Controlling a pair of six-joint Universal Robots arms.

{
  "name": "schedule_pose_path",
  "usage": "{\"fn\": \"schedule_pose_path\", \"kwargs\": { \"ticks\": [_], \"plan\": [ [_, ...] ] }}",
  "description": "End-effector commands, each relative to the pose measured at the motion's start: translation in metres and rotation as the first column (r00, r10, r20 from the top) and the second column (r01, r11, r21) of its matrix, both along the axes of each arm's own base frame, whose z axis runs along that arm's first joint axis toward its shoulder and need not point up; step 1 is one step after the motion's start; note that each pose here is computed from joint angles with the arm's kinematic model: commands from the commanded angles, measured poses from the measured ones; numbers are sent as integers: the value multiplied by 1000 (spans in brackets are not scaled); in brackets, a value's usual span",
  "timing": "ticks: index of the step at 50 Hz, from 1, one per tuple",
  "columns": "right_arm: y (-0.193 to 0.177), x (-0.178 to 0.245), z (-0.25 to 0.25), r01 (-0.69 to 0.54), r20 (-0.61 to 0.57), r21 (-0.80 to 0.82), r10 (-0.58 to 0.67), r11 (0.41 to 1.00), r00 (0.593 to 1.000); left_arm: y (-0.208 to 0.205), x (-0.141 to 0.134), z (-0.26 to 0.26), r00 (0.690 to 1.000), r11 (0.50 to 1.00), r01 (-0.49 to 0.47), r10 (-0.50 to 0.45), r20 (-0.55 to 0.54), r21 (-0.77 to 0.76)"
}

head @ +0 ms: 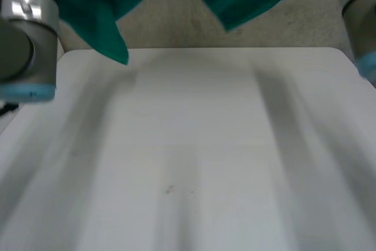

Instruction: Fold the towel.

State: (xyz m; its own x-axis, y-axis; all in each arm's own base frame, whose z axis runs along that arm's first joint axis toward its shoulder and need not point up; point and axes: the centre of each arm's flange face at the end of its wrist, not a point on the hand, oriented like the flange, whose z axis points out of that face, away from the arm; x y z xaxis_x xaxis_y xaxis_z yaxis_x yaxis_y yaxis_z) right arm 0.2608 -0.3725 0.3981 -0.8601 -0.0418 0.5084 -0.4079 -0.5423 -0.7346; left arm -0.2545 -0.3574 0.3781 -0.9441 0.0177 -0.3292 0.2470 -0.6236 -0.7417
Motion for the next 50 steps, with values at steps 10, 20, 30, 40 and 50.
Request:
{"fn": "schedule_pose_path", "kwargs": {
  "ticks": [10, 20, 30, 40, 50],
  "plan": [
    [60, 9, -232, -139, -158, 655, 315, 742, 936, 57, 13, -228, 984, 742, -24, -102, 148, 670],
    [59, -5, -244, -38, -192, 705, 241, 708, 951, 79, 19, -223, 978, 669, -43, -124, 168, 742],
    [73, -9, -236, -52, -174, 709, 246, 703, 954, 85, 24, -182, 980, 705, -25, -124, 158, 708],
    [70, -16, -240, -42, -178, 718, 241, 695, 954, 88, 18, -187, 918, 656, 18, -310, 248, 754],
    [71, -16, -242, -41, -180, 720, 243, 693, 953, 71, 12, -205, 839, 675, -52, -370, 398, 736]
  ]
}}
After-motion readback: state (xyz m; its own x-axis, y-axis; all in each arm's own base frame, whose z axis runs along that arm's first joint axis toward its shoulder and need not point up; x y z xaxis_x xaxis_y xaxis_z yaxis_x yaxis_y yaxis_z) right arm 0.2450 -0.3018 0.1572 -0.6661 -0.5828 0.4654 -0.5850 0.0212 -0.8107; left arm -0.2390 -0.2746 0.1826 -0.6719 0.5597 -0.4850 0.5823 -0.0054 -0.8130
